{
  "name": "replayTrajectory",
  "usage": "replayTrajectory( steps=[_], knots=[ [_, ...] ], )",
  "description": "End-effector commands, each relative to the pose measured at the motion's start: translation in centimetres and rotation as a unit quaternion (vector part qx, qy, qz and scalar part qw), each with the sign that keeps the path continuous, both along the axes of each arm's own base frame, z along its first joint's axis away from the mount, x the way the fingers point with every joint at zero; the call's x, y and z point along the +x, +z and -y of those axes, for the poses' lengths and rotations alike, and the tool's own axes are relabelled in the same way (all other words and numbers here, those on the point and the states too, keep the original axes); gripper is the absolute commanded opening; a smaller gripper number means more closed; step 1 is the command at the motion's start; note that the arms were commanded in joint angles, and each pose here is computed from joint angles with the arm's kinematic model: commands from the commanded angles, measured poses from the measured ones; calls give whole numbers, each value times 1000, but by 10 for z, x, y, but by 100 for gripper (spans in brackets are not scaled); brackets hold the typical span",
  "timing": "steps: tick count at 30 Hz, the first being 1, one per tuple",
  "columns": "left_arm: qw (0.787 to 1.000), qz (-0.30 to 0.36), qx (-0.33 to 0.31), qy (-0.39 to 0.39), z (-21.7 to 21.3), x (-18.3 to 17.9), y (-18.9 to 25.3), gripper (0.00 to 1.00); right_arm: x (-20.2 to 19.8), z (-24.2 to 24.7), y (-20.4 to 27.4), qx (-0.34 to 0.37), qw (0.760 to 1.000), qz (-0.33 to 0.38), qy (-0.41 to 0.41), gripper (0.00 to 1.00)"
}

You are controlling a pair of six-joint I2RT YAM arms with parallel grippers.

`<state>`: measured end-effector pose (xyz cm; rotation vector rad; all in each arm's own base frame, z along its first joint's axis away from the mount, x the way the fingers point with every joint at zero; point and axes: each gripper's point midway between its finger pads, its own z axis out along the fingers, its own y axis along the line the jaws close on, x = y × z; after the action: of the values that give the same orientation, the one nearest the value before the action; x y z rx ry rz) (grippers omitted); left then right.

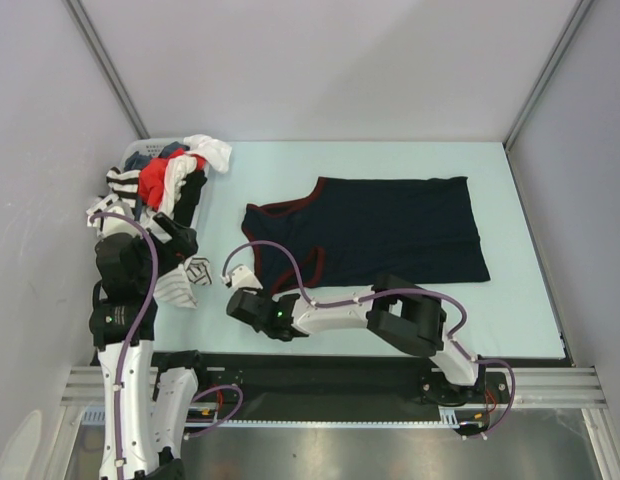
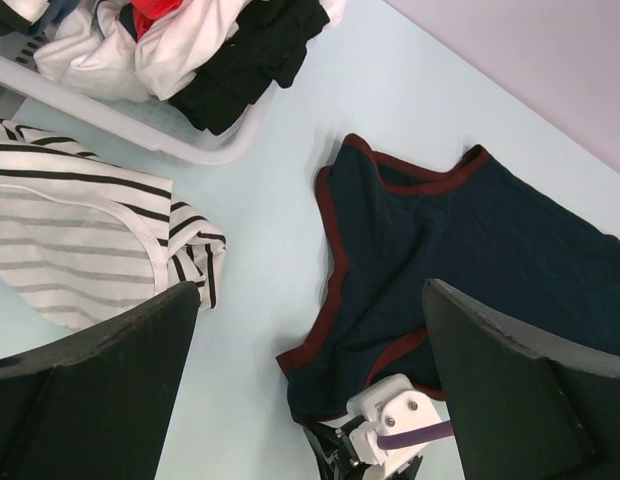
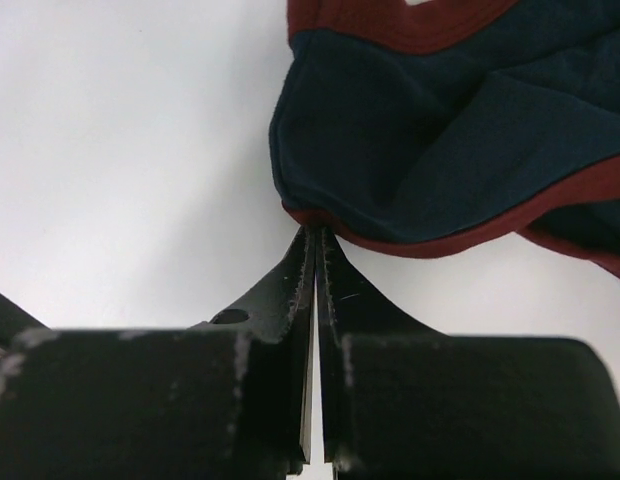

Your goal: Fold and stack the tank tops

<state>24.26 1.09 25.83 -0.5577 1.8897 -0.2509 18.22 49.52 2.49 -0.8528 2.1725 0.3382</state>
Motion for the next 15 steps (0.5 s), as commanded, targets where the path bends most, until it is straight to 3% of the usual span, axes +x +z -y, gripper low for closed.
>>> replayTrajectory(
  steps=[1,15],
  knots=[
    [1000,22,11,-7,-1,3,9,100,0,7,17,4,1000,3,1,0],
    [1000,10,4,-27,5,9,-5,100,35,2,73,63,998,-7,10,0]
  ],
)
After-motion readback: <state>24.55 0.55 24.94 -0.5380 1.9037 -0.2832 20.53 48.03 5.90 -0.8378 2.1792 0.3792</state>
